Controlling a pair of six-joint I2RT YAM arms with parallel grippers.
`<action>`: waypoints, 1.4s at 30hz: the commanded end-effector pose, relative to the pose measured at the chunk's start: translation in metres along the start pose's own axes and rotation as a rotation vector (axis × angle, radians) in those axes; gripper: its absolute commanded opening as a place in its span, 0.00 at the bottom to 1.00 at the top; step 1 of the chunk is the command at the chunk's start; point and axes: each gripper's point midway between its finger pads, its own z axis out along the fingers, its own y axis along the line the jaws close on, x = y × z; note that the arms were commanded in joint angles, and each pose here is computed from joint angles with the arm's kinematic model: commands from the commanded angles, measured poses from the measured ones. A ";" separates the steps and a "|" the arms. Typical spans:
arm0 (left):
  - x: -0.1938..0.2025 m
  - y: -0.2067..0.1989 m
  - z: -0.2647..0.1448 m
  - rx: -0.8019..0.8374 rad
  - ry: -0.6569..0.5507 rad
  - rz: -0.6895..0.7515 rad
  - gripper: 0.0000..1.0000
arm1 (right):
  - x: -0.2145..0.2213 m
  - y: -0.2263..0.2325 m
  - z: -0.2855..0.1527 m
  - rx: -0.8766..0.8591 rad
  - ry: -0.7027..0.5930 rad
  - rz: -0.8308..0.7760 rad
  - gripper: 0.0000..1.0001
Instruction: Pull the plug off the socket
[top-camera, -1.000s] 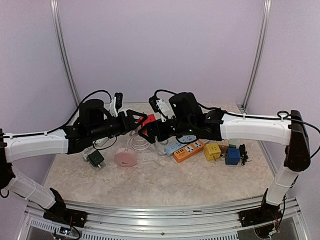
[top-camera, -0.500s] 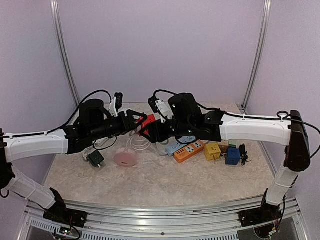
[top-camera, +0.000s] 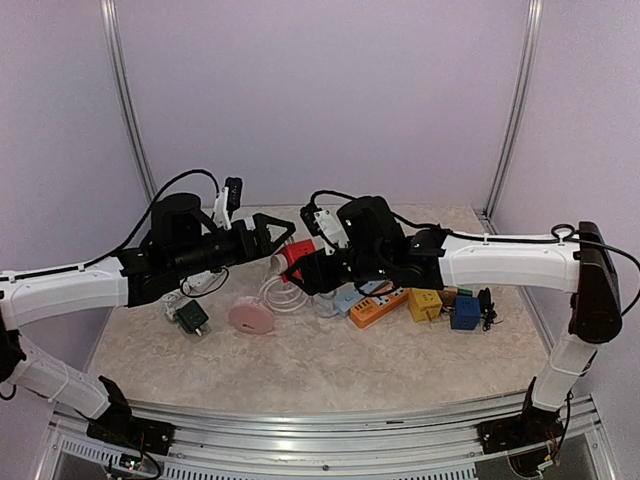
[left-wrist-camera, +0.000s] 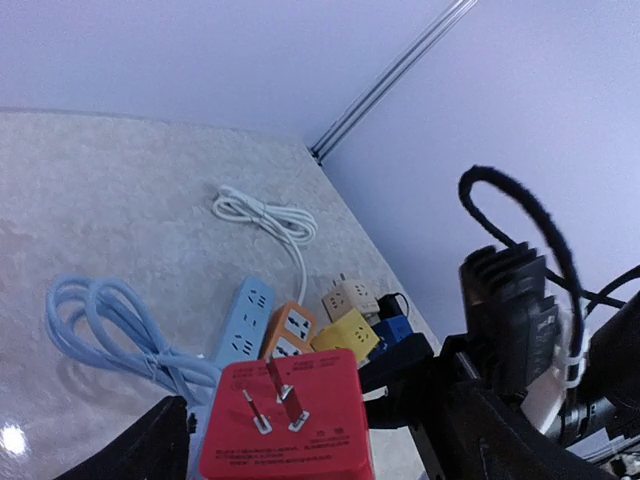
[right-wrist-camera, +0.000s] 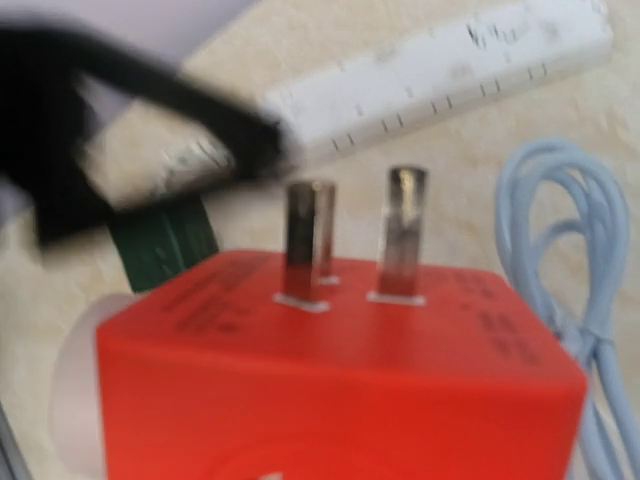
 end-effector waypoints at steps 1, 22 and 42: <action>-0.036 -0.024 -0.028 0.017 -0.102 0.123 0.99 | -0.020 -0.012 -0.024 0.011 -0.066 0.011 0.00; 0.037 -0.029 -0.007 -0.117 0.068 0.790 0.74 | -0.021 -0.010 -0.072 -0.147 0.090 -0.099 0.00; 0.054 -0.036 0.018 -0.192 0.063 0.920 0.54 | -0.024 -0.005 -0.068 -0.181 0.078 -0.095 0.00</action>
